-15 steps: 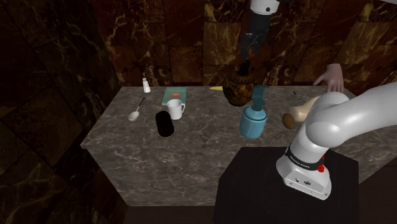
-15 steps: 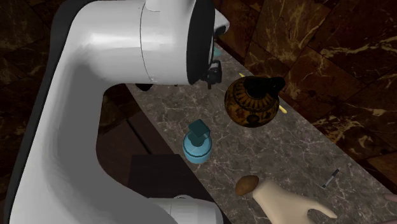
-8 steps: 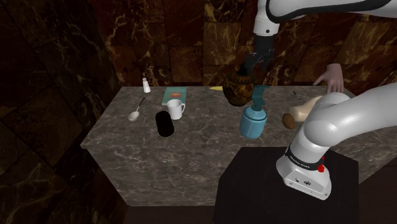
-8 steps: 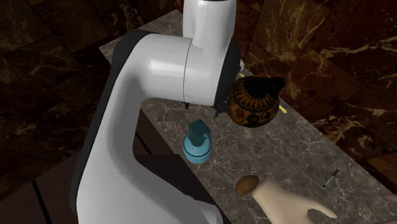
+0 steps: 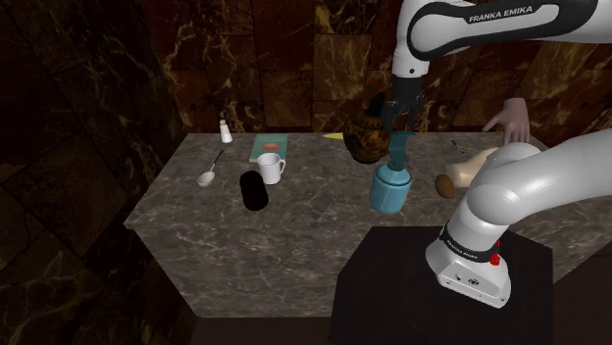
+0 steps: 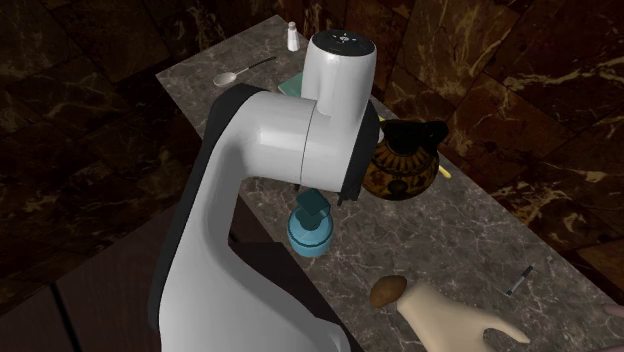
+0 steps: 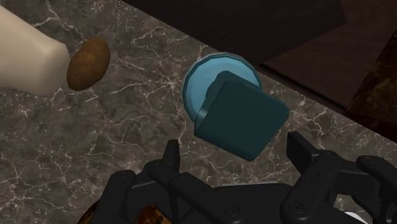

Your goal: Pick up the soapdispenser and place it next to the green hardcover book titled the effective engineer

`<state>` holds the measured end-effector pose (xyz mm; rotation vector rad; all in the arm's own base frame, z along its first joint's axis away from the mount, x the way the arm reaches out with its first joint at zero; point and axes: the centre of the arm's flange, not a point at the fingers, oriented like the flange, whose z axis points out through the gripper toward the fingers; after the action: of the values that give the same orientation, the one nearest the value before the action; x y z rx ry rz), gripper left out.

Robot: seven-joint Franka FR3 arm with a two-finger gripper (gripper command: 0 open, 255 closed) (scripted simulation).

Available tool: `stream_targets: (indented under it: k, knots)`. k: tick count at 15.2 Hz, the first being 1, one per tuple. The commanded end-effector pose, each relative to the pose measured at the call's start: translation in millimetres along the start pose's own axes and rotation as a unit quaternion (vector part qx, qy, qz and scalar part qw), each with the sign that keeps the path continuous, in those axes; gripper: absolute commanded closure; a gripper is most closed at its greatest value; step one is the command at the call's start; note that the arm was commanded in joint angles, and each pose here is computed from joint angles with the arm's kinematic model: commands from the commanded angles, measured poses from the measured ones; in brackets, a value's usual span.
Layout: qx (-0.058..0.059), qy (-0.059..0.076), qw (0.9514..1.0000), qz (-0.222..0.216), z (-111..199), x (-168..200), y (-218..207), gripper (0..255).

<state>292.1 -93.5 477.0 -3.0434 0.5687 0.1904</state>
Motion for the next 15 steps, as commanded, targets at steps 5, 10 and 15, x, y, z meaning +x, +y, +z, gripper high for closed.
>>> stream_targets:
  k: [5, 10, 15]
  knots:
    - [0.0, 0.0, 1.0, 0.0, 13.5, 0.2, 0.5, 0]
    - [0.0, 0.0, 1.0, 0.0, 13.5, 0.2, 0.5, 255]
    - [0.0, 0.0, 1.0, 0.0, 13.4, 0.2, 0.5, 255]
